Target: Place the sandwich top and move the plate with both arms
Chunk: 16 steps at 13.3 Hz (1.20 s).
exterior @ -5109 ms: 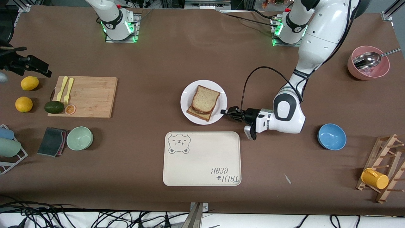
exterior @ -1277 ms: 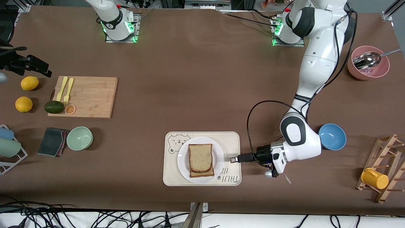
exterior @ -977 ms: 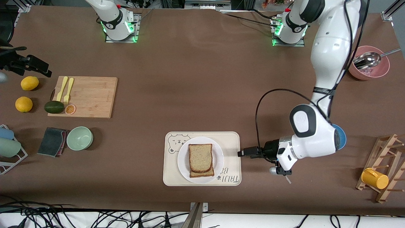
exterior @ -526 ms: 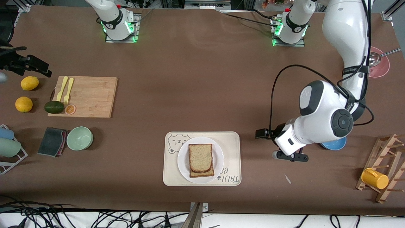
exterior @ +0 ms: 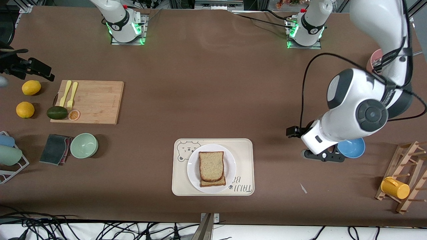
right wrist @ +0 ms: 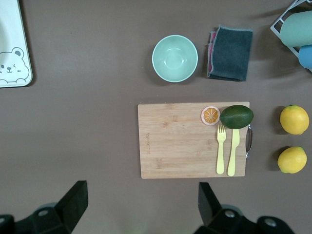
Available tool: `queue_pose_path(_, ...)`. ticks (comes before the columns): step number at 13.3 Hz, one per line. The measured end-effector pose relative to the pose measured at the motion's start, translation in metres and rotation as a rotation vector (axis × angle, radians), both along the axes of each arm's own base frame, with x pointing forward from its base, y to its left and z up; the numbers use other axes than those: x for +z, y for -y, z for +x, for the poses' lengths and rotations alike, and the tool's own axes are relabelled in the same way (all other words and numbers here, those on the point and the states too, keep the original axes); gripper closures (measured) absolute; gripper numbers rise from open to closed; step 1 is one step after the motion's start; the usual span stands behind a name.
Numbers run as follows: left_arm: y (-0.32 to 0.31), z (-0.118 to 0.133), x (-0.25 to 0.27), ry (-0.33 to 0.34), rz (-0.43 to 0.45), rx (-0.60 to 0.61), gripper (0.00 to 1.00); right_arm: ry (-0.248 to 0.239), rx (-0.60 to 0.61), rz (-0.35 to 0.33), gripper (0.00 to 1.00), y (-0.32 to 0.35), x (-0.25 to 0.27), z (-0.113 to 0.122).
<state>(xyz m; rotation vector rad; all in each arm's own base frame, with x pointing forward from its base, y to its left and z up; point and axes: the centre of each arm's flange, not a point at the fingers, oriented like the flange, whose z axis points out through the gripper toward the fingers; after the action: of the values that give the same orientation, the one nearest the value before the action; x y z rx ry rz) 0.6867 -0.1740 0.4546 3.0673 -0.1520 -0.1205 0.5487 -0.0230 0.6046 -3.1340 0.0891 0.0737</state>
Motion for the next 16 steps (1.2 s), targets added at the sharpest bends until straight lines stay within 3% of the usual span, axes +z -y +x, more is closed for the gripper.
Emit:
queue_pose_path(3, -0.020, -0.033, 0.061, 0.042, 0.015, 0.014, 0.00, 0.000, 0.000, 0.000, 0.00, 0.000, 0.000, 0.000)
queue_pose_path(7, -0.070, -0.083, 0.105, 0.051, 0.042, 0.076, 0.00, 0.000, 0.008, 0.000, 0.00, -0.004, 0.000, 0.000)
queue_pose_path(11, -0.113, -0.106, 0.123, 0.008, 0.057, 0.116, 0.00, 0.000, 0.012, 0.000, 0.00, -0.007, 0.000, 0.000)
queue_pose_path(16, -0.145, -0.135, 0.161, 0.005, 0.055, 0.028, 0.00, 0.000, 0.013, 0.000, 0.00, -0.007, 0.000, 0.000)
